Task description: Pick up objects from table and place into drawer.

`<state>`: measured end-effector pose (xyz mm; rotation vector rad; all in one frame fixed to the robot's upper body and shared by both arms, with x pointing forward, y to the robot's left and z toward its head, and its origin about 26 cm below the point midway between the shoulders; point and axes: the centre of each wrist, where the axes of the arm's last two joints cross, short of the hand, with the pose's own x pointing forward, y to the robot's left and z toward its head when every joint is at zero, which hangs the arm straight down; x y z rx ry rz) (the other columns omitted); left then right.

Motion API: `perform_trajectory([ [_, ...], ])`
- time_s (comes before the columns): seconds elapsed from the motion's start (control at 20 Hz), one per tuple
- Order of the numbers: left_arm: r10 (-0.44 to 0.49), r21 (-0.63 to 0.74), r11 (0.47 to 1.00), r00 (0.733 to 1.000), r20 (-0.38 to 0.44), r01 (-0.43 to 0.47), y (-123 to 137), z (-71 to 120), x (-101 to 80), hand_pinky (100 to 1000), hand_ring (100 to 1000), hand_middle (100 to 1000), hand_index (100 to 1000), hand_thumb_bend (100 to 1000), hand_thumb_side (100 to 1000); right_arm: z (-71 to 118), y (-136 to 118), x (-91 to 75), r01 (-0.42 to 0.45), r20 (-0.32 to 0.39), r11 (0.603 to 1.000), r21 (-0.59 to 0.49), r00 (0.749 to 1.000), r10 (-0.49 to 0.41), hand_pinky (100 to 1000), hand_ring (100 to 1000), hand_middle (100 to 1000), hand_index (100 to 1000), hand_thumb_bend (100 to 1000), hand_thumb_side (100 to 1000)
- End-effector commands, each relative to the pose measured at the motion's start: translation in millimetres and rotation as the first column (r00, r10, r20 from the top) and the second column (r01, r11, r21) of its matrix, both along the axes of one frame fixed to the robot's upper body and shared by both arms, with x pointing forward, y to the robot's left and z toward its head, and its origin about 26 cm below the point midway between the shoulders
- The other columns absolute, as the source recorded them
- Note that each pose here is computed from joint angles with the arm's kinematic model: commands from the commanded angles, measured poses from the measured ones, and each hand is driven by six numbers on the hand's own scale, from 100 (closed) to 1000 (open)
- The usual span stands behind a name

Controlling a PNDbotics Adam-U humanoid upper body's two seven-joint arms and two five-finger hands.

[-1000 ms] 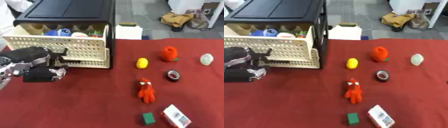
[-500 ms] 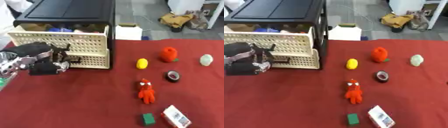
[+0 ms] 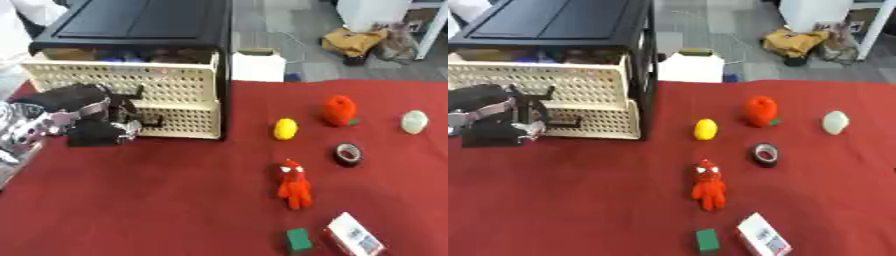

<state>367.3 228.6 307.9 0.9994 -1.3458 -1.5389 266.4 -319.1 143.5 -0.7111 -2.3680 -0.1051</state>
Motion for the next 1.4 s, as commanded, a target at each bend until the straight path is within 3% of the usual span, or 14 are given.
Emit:
perform_trajectory([
  [0.05,0.013,0.0,1.0,0.999,0.031,-0.013,1,8.3,3.8,347,430,482,895,100,1000,7.3,-2,-0.6,-0.004,0.021,1.0,-0.009,1.0,0.004,600,689,557,761,100,926],
  [0.8,0.038,-0.042,0.998,0.998,0.048,-0.036,0,2.6,22.7,280,326,393,927,100,1000,6.9,-1,-0.6,-0.005,0.015,1.0,-0.001,1.0,0.005,600,684,555,761,100,919],
  [1.1,0.018,-0.039,0.999,0.999,0.041,-0.016,-2,-1.2,21.4,293,336,408,935,100,1000,6.1,-1,-0.9,-0.006,0.008,1.0,-0.001,1.0,0.006,601,684,555,762,100,921],
  [1.2,-0.008,-0.034,0.999,1.0,0.015,0.009,-4,-3.9,17.7,298,345,416,919,100,1000,6.3,-2,-1.0,-0.005,0.009,1.0,-0.001,1.0,0.005,602,685,556,762,100,921],
  [1.4,-0.114,-0.029,0.993,0.992,-0.048,0.113,-11,-8.7,1.8,339,408,449,759,100,1000,7.0,-3,-1.0,-0.009,0.009,1.0,-0.001,1.0,0.009,603,686,557,763,100,925],
])
